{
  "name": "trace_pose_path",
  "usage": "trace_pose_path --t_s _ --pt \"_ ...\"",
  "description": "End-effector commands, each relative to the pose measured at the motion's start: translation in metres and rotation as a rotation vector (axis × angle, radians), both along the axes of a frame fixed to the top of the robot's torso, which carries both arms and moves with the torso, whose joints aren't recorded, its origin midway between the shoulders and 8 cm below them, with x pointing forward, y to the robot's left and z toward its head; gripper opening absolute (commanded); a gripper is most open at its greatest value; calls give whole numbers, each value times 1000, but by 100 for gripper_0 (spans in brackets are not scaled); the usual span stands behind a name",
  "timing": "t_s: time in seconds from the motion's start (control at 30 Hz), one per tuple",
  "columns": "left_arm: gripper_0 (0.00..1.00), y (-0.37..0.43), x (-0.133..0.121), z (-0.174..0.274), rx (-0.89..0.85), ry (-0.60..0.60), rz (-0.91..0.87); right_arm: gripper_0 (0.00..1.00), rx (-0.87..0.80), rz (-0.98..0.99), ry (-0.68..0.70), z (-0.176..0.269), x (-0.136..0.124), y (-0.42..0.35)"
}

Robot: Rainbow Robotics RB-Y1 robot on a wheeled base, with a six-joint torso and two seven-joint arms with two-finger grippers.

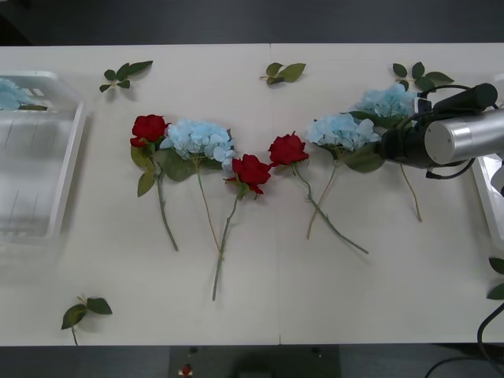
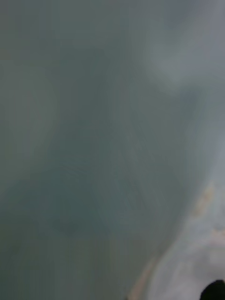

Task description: Put the red flowers into the right box and the blue flowers into the left box

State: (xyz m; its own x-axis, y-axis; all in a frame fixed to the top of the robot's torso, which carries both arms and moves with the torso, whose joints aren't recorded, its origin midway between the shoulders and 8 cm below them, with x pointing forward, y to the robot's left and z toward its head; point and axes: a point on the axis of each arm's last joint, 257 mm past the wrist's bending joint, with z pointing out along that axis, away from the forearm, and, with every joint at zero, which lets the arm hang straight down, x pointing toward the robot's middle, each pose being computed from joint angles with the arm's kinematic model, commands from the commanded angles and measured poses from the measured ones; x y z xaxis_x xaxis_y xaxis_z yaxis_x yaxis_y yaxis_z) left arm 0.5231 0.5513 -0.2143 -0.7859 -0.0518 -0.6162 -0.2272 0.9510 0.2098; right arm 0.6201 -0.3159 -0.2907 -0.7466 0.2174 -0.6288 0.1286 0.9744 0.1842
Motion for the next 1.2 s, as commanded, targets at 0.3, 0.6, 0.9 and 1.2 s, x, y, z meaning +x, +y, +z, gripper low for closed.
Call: trace_pose_path --t_s 0.3,0.6,0.9,1.2 --pt "49 20 -1 11 78 -1 -24 0 -9 30 -44 23 14 9" --pt "100 -13 -4 22 38 27 -83 0 2 10 -54 35 15 -10" --pt "100 -79 -8 42 -46 45 -215 0 78 38 -60 73 10 -39" --pt "100 -154 -22 59 -124 70 -373 0 258 227 -129 127 -10 -31"
